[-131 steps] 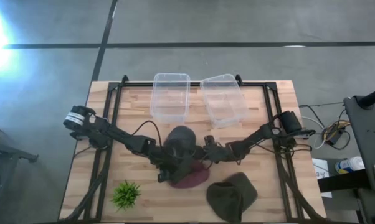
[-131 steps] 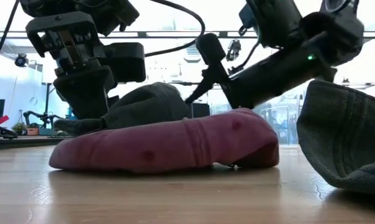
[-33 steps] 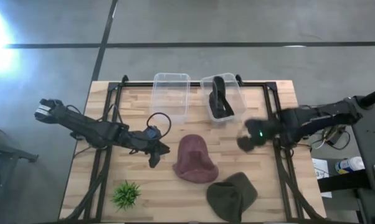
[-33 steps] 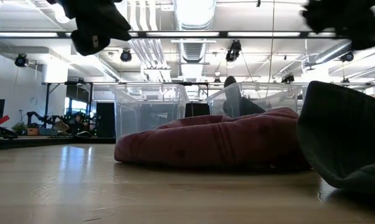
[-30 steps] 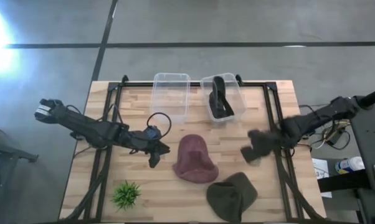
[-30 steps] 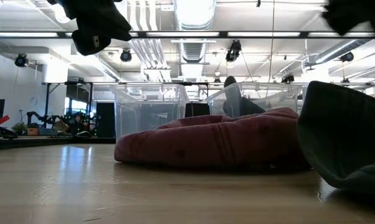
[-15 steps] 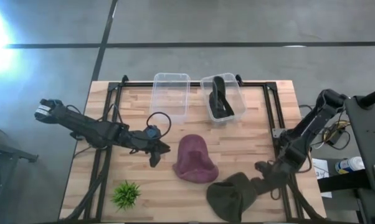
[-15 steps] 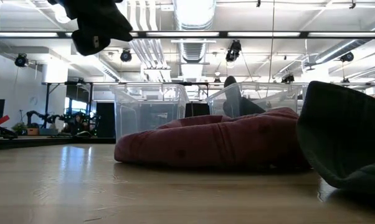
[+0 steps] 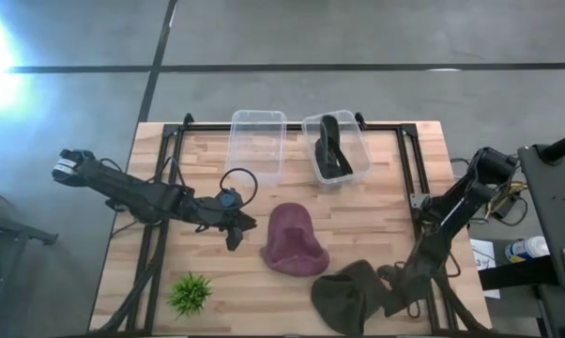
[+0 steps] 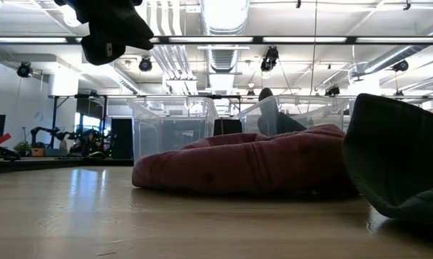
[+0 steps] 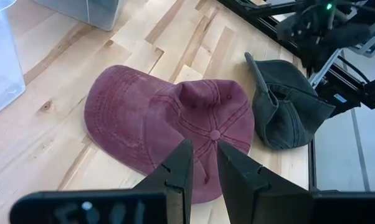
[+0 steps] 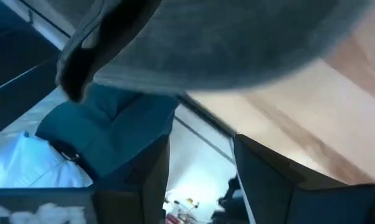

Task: Pick and place caps into container
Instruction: Put the black cap into the right transparent container

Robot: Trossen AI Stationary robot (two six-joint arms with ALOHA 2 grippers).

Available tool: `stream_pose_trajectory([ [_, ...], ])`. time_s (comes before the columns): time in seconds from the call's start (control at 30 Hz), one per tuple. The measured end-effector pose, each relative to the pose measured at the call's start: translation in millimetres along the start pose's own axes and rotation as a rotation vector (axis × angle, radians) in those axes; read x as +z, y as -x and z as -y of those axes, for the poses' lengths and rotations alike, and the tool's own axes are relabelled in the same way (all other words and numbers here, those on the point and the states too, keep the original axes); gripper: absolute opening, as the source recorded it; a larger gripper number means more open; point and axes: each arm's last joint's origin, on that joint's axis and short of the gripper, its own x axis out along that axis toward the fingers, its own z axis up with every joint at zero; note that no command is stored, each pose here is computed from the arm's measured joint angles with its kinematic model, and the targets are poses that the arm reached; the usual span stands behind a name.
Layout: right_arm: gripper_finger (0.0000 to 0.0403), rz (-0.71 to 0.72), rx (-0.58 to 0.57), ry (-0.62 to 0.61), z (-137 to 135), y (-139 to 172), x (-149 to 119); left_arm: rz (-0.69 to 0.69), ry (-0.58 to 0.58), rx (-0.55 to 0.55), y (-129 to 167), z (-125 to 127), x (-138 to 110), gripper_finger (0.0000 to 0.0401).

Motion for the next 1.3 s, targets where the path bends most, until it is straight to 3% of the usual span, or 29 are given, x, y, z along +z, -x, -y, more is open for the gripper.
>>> stream_pose_trajectory([
  [0.17, 0.0173, 0.131, 0.083, -0.014, -2.5, -12.0, 17.5, 0.008, 0.000, 0.011, 0.0, -0.4, 0.2, 0.0067],
  [0.43, 0.0171, 0.514, 0.228, -0.112, -13.5, 4.3, 50.8, 0.009, 0.000, 0.019, 0.0, -0.8, 0.0, 0.0067],
  [0.8, 0.0188, 0.575, 0.294, -0.145, -23.9, 32.6, 58.0, -0.004, -0.005, 0.031, 0.0, -2.0, -1.3, 0.0067],
  [1.07, 0.0192, 0.654, 0.262, -0.144, -31.2, 30.4, 90.8, -0.005, -0.011, 0.032, 0.0, -2.1, -1.4, 0.0067],
  [1.3, 0.0184, 0.578, 0.181, -0.087, -33.2, 21.0, 114.4, -0.005, -0.015, 0.046, 0.1, -2.9, -1.9, 0.0067],
])
